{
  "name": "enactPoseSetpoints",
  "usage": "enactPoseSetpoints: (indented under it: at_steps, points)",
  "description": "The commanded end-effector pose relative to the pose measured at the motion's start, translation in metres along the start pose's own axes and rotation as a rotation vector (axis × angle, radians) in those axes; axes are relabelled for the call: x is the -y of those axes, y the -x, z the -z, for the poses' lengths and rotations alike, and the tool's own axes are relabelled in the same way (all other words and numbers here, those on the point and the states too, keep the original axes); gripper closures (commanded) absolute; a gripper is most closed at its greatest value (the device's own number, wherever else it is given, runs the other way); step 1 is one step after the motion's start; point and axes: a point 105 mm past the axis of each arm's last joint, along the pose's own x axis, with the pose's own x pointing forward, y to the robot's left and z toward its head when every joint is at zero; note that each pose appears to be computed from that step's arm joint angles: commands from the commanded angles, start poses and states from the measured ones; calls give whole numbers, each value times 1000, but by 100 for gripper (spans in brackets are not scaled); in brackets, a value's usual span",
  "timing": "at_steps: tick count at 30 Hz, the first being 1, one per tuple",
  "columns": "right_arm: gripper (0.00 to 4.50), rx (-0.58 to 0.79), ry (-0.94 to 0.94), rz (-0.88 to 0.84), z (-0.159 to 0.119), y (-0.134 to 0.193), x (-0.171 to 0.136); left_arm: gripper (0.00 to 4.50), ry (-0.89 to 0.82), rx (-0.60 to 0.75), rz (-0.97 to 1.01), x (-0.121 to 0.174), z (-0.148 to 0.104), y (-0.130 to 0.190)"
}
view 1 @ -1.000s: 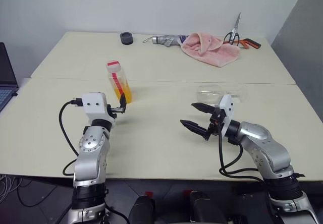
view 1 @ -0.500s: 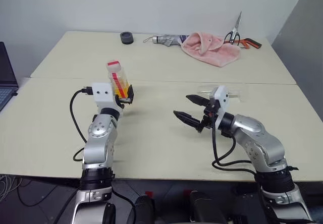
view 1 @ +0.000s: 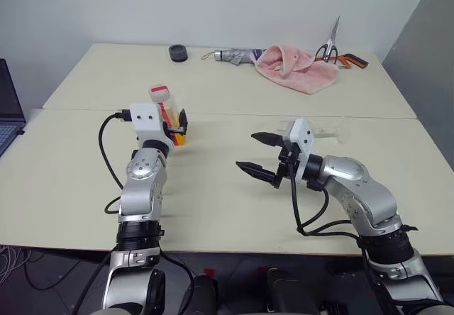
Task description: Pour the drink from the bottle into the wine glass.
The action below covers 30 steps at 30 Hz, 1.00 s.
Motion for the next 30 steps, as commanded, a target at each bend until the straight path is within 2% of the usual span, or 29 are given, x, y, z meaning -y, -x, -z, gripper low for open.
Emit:
enactPoseSetpoints:
  at_steps: [1, 30]
  points:
    - [0, 46, 59, -20, -16, -3, -3, 4, 1, 47, -15, -3, -17, -5]
    - [0, 62, 45, 14, -16, -3, 2, 4, -64, 68, -12, 4, -30, -23]
